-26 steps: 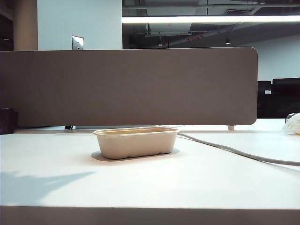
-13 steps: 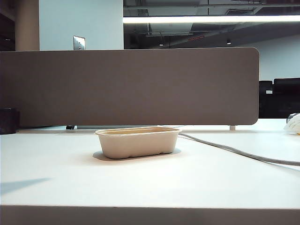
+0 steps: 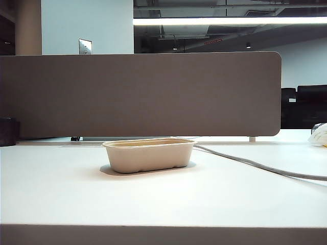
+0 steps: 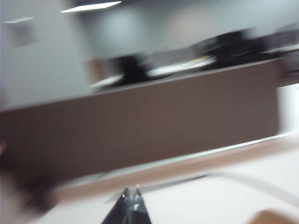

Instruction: Pick up the cleaning sponge from the table and place it into the paper lunch box.

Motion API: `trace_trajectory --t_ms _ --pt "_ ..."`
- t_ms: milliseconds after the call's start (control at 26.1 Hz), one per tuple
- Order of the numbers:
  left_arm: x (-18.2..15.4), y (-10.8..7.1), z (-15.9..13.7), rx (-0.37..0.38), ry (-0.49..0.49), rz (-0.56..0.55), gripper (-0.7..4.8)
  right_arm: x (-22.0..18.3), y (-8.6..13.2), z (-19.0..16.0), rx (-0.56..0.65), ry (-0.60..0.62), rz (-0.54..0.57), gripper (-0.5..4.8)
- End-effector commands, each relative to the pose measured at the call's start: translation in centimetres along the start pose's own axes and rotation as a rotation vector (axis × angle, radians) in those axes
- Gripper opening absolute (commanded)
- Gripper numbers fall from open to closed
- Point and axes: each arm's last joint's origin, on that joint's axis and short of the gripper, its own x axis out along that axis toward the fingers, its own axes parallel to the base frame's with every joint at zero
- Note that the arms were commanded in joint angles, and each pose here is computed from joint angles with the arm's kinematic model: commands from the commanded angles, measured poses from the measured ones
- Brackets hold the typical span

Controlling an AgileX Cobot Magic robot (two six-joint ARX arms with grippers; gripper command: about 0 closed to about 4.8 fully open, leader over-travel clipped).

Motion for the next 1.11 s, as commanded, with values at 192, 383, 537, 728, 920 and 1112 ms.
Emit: trace_trajectory --t_ms 192,383,537,728,920,1112 --pt "-0.4 0.4 -8.5 -0.045 0.252 0.205 -0.03 0.0 0.0 0.2 0.003 -0.017 0.0 -0.05" --pt "-0.6 -0.2 -13.9 -0.107 0.224 0.21 -0.03 0.0 0.0 0.2 0.003 -0.017 0.0 -0.05" --pt "-0.5 -0.8 -17.6 -0.13 0.144 0.184 -0.03 0.0 0.0 0.2 0.003 -0.017 0.0 -0.05" --pt "-0.2 -1.3 -20.2 -0.197 0.193 0.193 -0.03 0.0 0.0 0.2 0.003 -0.016 0.0 -0.05" --pt "-0.1 -1.8 -21.6 -0.211 0.232 0.244 -0.03 0.0 0.0 0.2 0.003 -0.017 0.0 -0.05" --pt "-0.1 -1.8 -21.6 -0.203 0.232 0.295 -0.03 0.0 0.0 0.2 0.003 -0.018 0.0 -0.05"
